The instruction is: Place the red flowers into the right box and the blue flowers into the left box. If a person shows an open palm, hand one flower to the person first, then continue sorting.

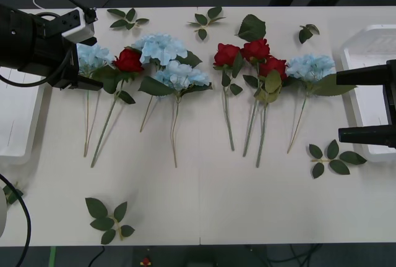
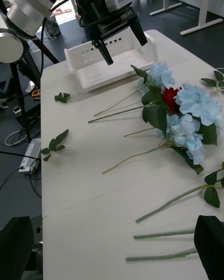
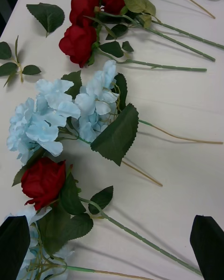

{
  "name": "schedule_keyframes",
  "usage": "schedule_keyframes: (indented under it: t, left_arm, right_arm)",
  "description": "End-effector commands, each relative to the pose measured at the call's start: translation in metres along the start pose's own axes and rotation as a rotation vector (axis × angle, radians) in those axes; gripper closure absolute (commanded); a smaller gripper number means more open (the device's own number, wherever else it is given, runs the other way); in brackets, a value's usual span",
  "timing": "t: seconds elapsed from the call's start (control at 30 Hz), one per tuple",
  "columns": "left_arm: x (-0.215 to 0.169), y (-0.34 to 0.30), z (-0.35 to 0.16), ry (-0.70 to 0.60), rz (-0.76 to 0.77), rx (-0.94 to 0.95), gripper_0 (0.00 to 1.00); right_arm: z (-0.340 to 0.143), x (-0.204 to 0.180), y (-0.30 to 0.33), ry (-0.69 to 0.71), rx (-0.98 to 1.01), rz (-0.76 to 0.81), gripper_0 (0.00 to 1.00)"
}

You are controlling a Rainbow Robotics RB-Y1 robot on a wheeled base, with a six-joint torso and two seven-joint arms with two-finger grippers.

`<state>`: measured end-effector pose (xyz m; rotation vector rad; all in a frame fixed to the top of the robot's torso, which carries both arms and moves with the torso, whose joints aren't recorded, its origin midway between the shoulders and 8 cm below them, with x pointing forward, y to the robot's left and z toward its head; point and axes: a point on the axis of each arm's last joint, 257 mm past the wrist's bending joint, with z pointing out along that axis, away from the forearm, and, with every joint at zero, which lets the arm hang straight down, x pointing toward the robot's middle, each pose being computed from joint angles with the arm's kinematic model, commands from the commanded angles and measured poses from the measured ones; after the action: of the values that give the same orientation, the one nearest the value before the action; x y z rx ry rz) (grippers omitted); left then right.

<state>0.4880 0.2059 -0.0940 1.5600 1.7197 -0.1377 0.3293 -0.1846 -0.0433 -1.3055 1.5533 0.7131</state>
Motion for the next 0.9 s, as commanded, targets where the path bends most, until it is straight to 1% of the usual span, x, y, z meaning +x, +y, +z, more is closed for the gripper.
schedule_keyframes:
  t: [0.03,0.13,0.17,0.2,0.4,0.5,0.6,0.73,0.8,0.9]
  left_arm:
    - [0.04,-0.033,0.017,0.057,-0.093,0.067,0.0]
    - [0.034,-0.029,0.013,0.032,-0.078,0.05,0.0]
    - [0.033,-0.029,0.012,0.032,-0.074,0.05,0.0]
    - [0.032,-0.025,0.008,0.039,-0.061,0.038,0.0]
    - [0.024,-0.002,-0.015,0.071,-0.01,-0.005,0.0]
    - [0.023,0.01,-0.028,0.102,0.01,-0.027,0.0]
    - [0.027,0.02,-0.038,0.161,-0.035,-0.032,0.0]
    - [0.032,0.035,-0.056,0.209,-0.197,-0.044,0.0]
    - [0.041,0.042,-0.067,0.234,-0.344,-0.05,0.0]
    - [0.062,0.046,-0.079,0.26,-0.519,-0.06,0.0]
  right_arm:
    - [0.001,-0.01,0.006,-0.036,-0.002,-0.036,0.0]
    - [0.001,-0.01,0.006,-0.036,-0.002,-0.036,0.0]
    - [0.002,0.002,0.007,-0.038,0.002,0.016,0.0]
    - [0.001,0.004,0.005,-0.042,0.011,0.026,0.0]
    - [0.0,-0.006,-0.007,-0.071,0.077,0.027,0.0]
    - [-0.002,-0.006,-0.019,-0.07,0.125,0.042,0.0]
    - [-0.004,0.0,-0.032,-0.054,0.175,0.108,0.0]
    - [-0.007,0.013,-0.047,-0.021,0.236,0.242,0.0]
    - [-0.01,0.023,-0.057,0.006,0.283,0.338,0.0]
    - [-0.015,0.041,-0.069,0.049,0.356,0.457,0.0]
